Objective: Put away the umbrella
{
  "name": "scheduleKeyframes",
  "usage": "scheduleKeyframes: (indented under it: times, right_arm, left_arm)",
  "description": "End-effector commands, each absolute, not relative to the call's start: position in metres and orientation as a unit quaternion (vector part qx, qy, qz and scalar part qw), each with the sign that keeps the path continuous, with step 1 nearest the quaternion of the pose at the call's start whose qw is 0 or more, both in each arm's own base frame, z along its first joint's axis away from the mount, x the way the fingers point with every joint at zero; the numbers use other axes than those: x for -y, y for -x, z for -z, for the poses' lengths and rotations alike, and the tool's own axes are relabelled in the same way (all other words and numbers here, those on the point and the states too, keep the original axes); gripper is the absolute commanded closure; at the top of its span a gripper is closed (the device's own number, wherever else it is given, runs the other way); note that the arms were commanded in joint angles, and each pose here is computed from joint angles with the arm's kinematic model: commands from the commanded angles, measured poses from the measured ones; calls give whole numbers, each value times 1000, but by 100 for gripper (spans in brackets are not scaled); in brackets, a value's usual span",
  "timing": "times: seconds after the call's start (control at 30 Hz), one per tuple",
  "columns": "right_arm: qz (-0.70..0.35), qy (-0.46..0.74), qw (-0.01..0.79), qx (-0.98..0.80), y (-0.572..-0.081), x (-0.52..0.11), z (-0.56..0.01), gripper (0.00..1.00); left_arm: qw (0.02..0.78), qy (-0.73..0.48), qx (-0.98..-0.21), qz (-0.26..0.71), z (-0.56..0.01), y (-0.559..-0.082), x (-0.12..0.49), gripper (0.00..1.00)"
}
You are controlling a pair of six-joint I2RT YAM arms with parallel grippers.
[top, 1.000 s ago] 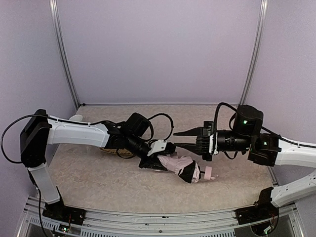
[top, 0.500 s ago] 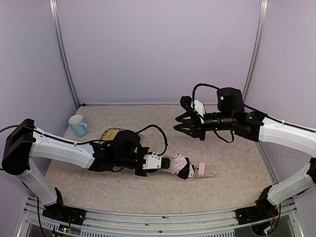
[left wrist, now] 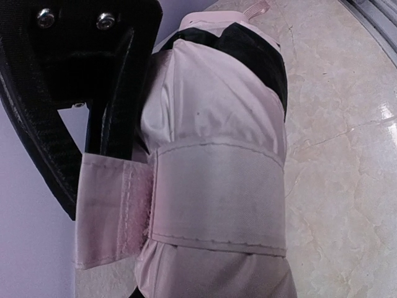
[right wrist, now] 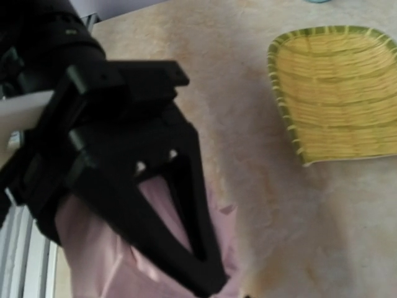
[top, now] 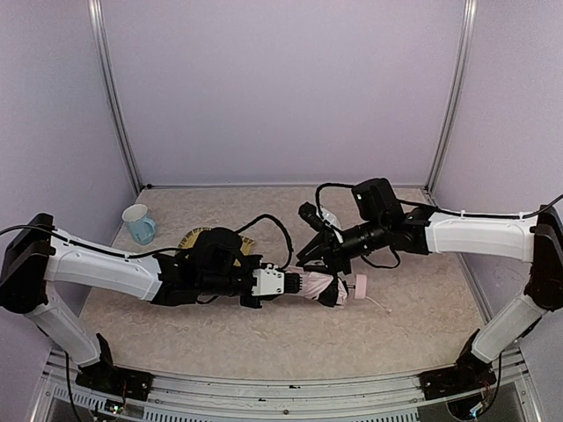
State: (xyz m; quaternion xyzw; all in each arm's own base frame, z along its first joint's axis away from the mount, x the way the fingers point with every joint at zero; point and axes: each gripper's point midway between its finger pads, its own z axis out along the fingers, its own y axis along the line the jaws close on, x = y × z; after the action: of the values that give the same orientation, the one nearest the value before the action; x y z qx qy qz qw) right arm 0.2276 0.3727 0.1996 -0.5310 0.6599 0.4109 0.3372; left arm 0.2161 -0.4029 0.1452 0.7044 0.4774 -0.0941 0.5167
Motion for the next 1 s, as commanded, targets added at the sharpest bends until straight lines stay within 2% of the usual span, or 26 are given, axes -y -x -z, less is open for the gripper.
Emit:
scheduleKeyframes:
  times: [0.0, 0.27, 0.53, 0.67, 0.87, 0.97]
  right_arm:
    - [-427, 539, 314, -655, -217, -378, -190, 70]
    - [-376, 608, 290, -636, -185, -372, -161, 70]
    - [-339, 629, 376, -589, -176, -352, -193, 71]
    - [-307, 621, 391, -606, -186, -344, -202, 72]
    - [-333, 593, 419, -601, -196, -336, -241, 59]
    - [-334, 574, 432, -610, -205, -331, -250, 55]
  left_arm:
    - [574, -678, -449, 93, -188, -219, 410, 100]
    - [572, -678, -453, 86, -189, -221, 406, 100]
    - [565, -672, -463, 123, -190, -216, 399, 100]
    - [562, -677, -460, 120, -189, -212, 396, 100]
    - [540, -684, -472, 133, -177, -211, 393, 100]
    - [495, -657, -538, 184, -165, -228, 393, 100]
